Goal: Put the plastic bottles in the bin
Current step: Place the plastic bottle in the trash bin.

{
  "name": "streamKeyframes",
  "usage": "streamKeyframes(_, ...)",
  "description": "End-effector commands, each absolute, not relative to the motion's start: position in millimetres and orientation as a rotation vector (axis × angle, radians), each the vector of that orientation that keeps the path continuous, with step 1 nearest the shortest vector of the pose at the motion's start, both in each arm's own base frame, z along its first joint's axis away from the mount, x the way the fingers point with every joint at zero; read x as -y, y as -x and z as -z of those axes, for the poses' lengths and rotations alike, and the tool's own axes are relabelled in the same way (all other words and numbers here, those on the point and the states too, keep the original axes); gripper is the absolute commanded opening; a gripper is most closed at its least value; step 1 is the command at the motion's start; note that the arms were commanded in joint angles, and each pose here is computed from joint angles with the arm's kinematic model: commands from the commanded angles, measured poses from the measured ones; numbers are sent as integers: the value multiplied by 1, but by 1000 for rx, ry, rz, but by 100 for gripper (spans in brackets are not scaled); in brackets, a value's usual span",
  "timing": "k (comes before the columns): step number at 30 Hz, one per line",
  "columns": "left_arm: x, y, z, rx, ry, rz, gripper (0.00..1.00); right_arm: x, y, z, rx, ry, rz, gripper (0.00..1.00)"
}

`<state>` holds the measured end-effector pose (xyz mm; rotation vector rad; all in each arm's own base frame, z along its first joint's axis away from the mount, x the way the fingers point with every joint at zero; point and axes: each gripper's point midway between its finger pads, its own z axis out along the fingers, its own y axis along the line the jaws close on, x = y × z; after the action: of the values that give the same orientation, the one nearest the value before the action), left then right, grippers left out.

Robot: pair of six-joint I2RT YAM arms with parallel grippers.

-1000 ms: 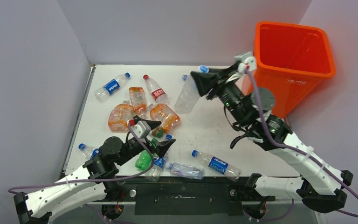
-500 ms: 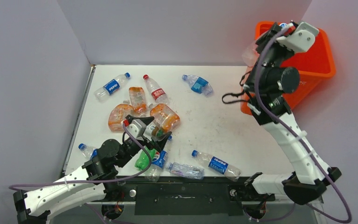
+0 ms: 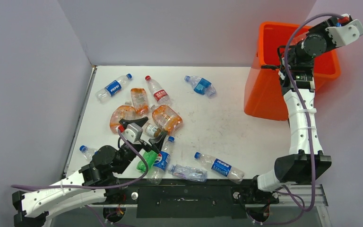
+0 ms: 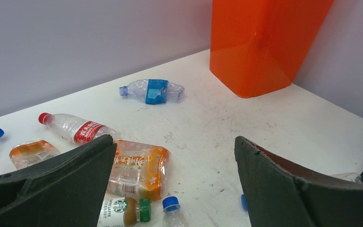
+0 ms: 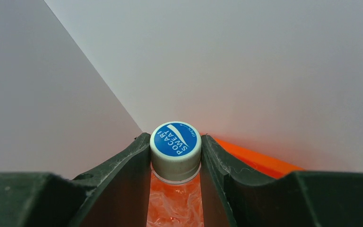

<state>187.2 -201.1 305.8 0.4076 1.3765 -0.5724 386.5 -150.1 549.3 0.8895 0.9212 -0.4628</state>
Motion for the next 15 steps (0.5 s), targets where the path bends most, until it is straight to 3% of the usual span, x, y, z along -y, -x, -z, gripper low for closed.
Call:
streamKeyframes(1,198,-188,-322,-1349,-391,550,96,151,-412,-554,-895,-906,296,5)
streamKeyframes(2,198,-188,-321,-1350,-395,549,96,153,-417,-549,-911,-907,306,6)
streamKeyframes(3,199,-189,-321,-1351,-398,547,96,154,-420,-545,-921,-908,316,14)
streamKeyframes(5,200,-189,-320,-1354,-404,542,96,154,-425,-546,-930,-903,317,62)
streamKeyframes(6,200,-189,-320,-1355,-408,540,96,152,-426,-550,-932,-891,306,77)
streamKeyframes(7,200,-189,-320,-1356,-409,538,96,150,-428,-554,-934,-881,294,85)
streamKeyframes(10,201,-190,-317,-1359,-414,527,96,136,-426,-572,-921,-850,220,94)
streamKeyframes(15,202,-193,-314,-1374,-421,504,96,63,-409,-604,-941,-729,71,96)
